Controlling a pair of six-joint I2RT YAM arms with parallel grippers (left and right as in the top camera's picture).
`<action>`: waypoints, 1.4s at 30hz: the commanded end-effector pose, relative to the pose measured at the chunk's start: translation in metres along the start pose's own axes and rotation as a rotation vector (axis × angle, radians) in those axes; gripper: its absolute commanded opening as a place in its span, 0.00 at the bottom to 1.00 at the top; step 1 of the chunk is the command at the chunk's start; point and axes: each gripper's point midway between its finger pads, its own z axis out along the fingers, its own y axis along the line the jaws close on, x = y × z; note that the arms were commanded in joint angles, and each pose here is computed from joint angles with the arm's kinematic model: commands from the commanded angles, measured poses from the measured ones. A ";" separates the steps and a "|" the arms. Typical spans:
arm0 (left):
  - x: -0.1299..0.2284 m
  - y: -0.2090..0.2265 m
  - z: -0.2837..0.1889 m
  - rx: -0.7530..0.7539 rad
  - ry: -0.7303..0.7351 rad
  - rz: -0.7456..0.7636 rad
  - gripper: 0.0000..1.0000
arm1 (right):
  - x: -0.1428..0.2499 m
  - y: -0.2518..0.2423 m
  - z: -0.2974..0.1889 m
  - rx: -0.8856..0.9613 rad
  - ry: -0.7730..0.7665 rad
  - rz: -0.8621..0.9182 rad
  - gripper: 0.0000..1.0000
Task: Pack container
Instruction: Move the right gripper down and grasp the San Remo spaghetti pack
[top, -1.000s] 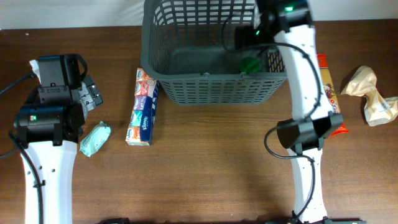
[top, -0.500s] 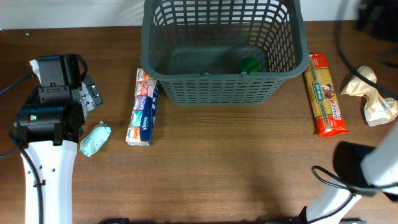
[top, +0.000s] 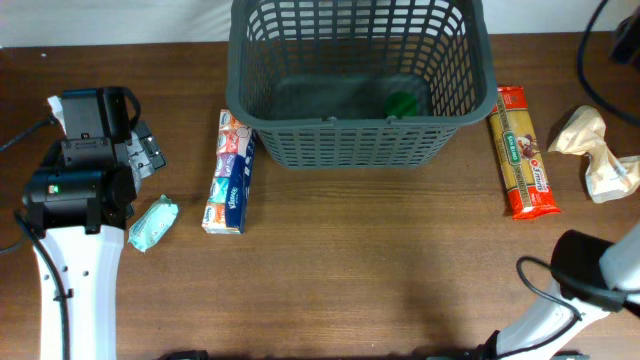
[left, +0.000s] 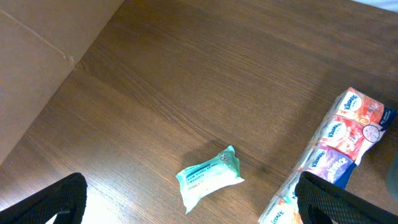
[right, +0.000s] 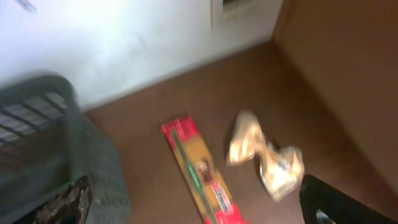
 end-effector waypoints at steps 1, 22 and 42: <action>-0.005 0.005 -0.007 -0.002 -0.025 -0.015 1.00 | 0.026 -0.009 0.059 0.036 0.176 -0.046 0.99; -0.005 0.005 -0.007 -0.002 -0.025 -0.015 1.00 | 0.159 -0.025 0.220 -0.189 0.720 -0.200 0.99; -0.005 0.005 -0.007 -0.002 -0.025 -0.015 0.99 | 0.209 0.000 0.282 -0.042 0.851 -0.339 0.99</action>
